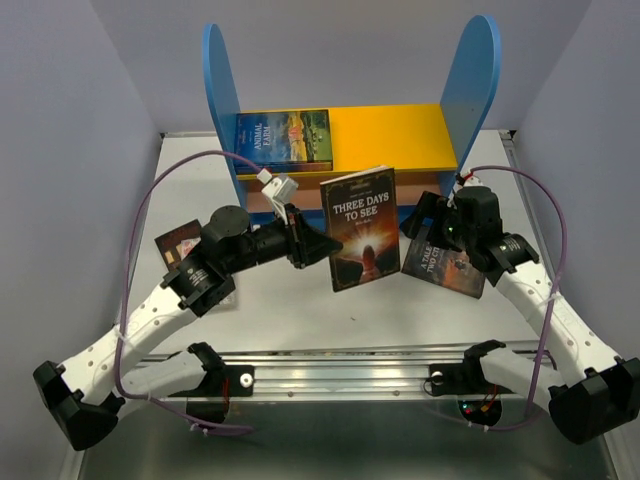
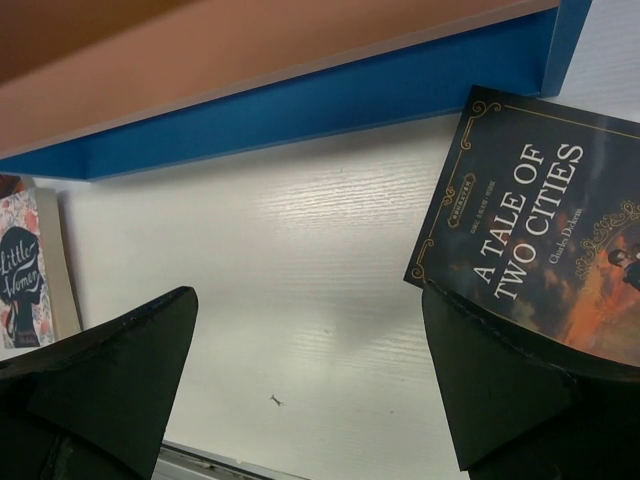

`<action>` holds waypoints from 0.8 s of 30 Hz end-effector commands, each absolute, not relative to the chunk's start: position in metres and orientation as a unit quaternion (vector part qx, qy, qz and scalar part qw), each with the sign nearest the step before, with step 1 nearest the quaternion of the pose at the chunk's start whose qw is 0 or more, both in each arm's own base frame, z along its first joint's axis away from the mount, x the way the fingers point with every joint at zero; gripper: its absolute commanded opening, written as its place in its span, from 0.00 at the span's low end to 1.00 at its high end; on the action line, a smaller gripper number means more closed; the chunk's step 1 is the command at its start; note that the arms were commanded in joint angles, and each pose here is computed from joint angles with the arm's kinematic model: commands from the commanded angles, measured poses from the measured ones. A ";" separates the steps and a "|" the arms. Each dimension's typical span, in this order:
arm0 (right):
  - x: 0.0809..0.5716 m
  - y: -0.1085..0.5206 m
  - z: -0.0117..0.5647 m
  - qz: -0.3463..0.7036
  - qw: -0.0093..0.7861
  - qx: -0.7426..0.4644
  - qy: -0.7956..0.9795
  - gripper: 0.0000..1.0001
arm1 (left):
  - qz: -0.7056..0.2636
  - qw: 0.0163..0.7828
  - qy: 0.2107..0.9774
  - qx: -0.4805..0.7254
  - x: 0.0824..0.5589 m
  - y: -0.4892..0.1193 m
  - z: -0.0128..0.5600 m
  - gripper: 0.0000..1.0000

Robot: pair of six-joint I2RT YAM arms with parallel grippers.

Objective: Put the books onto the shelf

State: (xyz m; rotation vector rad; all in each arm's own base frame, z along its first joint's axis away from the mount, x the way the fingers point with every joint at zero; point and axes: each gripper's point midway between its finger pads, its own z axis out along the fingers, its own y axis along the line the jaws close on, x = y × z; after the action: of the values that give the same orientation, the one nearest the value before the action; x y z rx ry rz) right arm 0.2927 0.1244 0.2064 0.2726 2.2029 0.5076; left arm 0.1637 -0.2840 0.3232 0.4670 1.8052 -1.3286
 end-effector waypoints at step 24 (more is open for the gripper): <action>0.292 0.116 0.251 0.196 0.466 0.091 0.858 1.00 | -0.403 0.626 0.483 -0.461 0.384 -0.202 0.462 0.00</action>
State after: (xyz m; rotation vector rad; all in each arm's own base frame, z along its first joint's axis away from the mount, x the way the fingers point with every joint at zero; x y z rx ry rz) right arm 0.2883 0.1189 0.2201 0.2385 2.1917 0.4759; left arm 0.3865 -0.2469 0.4170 -0.7096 1.4038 -0.8270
